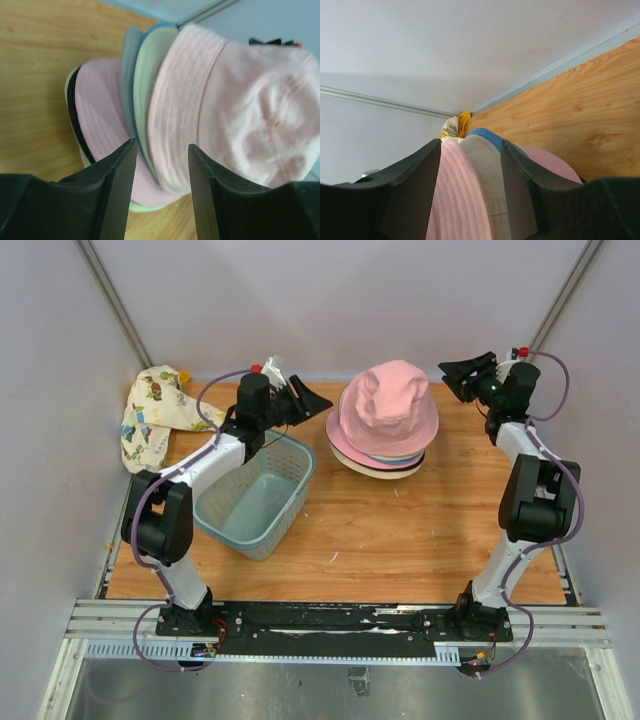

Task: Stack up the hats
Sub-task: Stack the hat on the hat.

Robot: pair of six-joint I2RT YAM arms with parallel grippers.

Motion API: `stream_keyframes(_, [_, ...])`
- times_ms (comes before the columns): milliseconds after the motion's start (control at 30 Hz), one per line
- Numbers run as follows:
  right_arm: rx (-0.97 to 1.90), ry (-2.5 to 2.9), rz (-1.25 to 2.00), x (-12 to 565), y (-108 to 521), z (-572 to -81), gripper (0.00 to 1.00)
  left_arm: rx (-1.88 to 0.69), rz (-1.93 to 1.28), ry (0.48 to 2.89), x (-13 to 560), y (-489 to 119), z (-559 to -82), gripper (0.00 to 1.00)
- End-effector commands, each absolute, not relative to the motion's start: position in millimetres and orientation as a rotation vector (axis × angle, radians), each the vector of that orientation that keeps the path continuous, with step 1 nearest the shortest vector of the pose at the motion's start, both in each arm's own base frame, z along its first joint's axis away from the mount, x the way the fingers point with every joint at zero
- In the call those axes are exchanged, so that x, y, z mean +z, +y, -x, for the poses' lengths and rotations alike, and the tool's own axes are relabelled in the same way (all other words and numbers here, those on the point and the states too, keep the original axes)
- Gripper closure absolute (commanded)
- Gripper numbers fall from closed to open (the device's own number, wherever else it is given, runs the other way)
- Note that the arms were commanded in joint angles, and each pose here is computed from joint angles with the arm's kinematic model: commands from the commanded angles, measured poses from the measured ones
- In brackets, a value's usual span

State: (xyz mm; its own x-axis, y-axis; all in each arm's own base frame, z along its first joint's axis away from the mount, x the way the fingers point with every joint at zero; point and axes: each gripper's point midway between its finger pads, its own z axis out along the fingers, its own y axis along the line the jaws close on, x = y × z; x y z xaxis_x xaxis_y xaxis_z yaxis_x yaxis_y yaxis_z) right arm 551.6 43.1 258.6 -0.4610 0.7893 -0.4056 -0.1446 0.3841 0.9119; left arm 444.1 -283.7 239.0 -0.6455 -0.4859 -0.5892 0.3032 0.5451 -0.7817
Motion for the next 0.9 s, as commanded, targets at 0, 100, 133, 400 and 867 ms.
stream_keyframes(0, [1.205, 1.609, -0.532, 284, 29, -537, 0.47, -1.224, 0.045, 1.821, 279, -284, -466, 0.50])
stream_keyframes(100, [1.202, 1.617, -0.521, 278, 29, -517, 0.47, -1.282, -0.007, 1.805, 277, -288, -477, 0.50])
stream_keyframes(133, [1.203, 1.621, -0.509, 275, 31, -510, 0.47, -1.300, -0.024, 1.793, 278, -290, -479, 0.50])
stream_keyframes(400, [1.235, 1.592, -0.473, 265, 47, -450, 0.47, -1.358, -0.087, 1.793, 268, -306, -503, 0.50])
stream_keyframes(867, [1.270, 1.601, -0.471, 260, 55, -430, 0.46, -1.516, -0.117, 1.730, 273, -320, -505, 0.49])
